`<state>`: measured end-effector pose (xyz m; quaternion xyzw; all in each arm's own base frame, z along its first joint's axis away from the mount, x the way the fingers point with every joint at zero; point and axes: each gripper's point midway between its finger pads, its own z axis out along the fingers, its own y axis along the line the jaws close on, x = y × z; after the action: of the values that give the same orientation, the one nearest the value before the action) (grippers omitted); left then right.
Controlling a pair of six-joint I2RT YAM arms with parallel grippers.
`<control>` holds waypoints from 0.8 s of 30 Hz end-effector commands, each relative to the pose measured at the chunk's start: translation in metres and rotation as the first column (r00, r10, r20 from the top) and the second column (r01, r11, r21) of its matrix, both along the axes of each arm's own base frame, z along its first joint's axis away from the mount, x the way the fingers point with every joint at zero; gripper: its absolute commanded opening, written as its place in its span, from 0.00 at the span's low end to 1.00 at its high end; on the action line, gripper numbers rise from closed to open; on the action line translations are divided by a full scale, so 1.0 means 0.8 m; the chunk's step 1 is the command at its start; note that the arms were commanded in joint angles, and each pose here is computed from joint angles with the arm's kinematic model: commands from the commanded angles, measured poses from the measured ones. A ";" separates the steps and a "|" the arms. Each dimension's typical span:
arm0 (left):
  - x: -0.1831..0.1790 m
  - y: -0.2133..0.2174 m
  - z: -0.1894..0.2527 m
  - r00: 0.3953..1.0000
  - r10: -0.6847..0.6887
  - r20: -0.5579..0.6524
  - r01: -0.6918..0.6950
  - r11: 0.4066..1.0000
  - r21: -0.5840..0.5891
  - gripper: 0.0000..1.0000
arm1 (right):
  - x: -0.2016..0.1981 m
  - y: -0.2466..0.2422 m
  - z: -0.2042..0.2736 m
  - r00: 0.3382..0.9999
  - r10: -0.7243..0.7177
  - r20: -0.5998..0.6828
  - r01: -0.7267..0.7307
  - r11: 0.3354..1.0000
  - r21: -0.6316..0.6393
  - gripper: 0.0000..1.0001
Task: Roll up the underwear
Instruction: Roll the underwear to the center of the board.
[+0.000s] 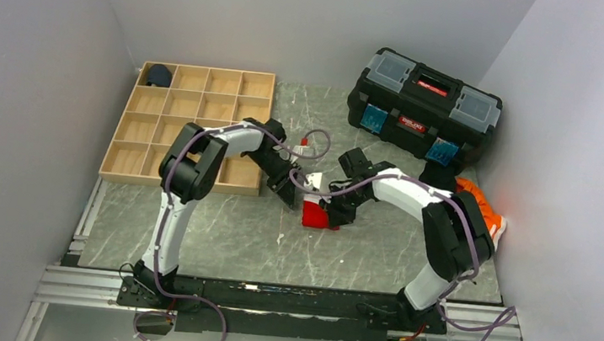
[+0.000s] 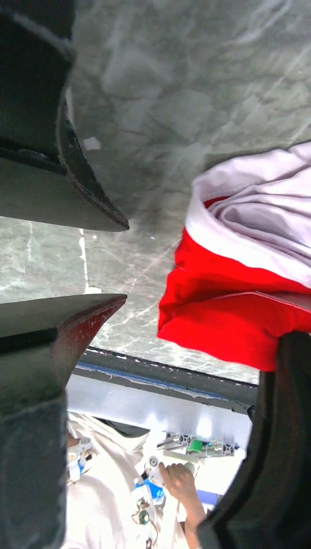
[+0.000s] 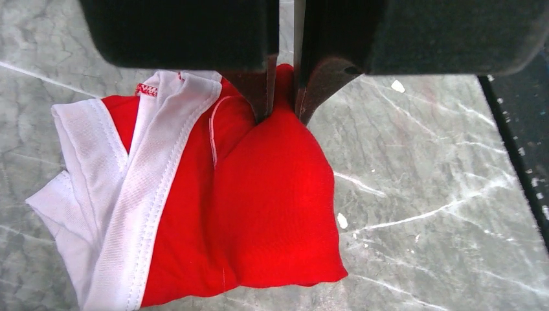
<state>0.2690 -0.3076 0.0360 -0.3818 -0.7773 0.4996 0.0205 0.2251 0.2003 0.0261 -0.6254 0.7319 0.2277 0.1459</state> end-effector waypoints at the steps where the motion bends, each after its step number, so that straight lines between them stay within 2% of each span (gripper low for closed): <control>1: 0.020 0.001 0.037 0.987 0.044 0.155 -0.035 0.998 -0.060 0.45 | -0.045 -0.026 -0.009 0.971 -0.003 -0.240 -0.008 0.999 -0.045 0.00; 10: 0.011 0.027 0.049 0.950 0.103 0.294 -0.084 0.993 -0.079 0.45 | -0.036 -0.022 -0.003 0.911 0.011 -0.413 -0.017 1.000 -0.010 0.00; 24: 0.005 0.069 0.052 0.810 0.179 0.559 -0.178 0.982 -0.056 0.48 | -0.004 0.005 -0.007 0.825 0.039 -0.564 -0.020 0.999 0.038 0.00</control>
<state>0.2522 -0.2534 0.0615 -0.4235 -0.7922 0.3997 -0.1826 0.2319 0.2035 0.0286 -0.5452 0.7408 0.3913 -0.0271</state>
